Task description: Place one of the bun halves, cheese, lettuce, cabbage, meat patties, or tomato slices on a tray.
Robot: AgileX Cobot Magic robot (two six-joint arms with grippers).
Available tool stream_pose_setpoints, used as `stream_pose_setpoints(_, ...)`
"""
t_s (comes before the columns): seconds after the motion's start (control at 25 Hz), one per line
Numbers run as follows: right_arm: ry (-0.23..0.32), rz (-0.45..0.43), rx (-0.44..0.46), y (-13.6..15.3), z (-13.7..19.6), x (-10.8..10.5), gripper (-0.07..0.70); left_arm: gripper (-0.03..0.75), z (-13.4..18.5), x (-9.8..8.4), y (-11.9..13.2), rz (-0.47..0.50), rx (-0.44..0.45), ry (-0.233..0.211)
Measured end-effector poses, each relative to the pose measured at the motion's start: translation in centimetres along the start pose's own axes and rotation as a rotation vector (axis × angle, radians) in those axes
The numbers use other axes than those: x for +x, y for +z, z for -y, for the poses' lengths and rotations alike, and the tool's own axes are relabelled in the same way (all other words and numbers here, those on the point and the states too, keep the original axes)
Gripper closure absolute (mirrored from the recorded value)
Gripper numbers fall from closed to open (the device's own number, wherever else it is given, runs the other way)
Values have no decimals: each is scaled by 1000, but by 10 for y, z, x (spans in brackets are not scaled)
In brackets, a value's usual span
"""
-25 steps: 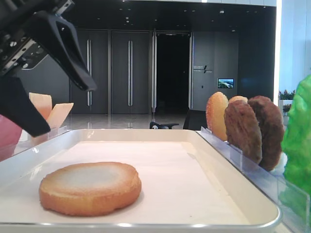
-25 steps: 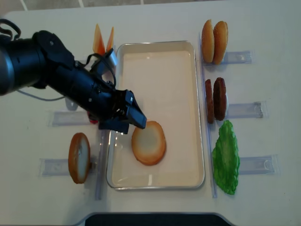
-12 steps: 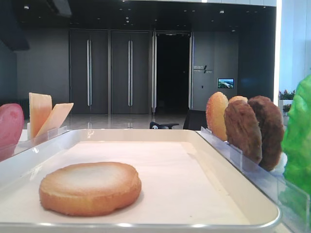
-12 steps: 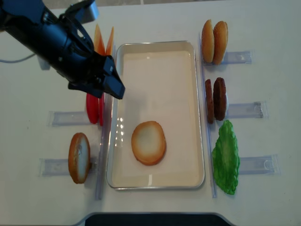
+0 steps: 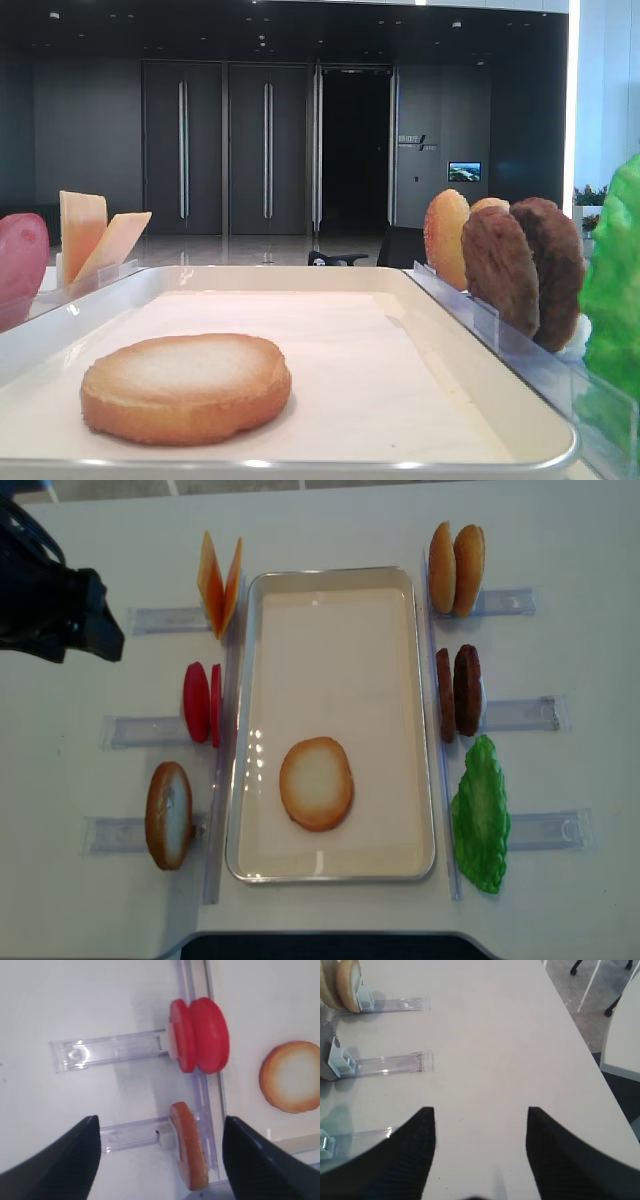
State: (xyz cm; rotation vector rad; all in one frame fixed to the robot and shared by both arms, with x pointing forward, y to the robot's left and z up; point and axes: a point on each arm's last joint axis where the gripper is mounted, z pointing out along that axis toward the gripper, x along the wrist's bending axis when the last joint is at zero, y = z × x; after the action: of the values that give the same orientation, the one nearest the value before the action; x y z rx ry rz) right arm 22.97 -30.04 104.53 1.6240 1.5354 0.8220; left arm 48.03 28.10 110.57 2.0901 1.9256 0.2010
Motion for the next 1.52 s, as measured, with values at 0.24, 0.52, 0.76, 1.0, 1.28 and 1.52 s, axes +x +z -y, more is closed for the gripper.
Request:
stream_pose_setpoints(0.24,0,0,0,0,0,0,216,139,13,11,-24,-92,-68,-8)
stream_pose_setpoints(0.52,0,0,0,0,0,0,216,139,59,11,-29,-117,-80,-22)
stream_pose_setpoints(0.76,0,0,0,0,0,0,216,139,115,8,-20,-110,-83,-34)
stream_pose_setpoints(1.0,0,0,0,0,0,0,216,139,169,7,-12,-111,-149,-42)
stream_pose_setpoints(1.28,0,0,0,0,0,0,216,139,215,6,-1,-121,-320,-30)
stream_pose_setpoints(1.52,0,0,0,0,0,0,216,139,240,4,-11,-123,-576,-22)
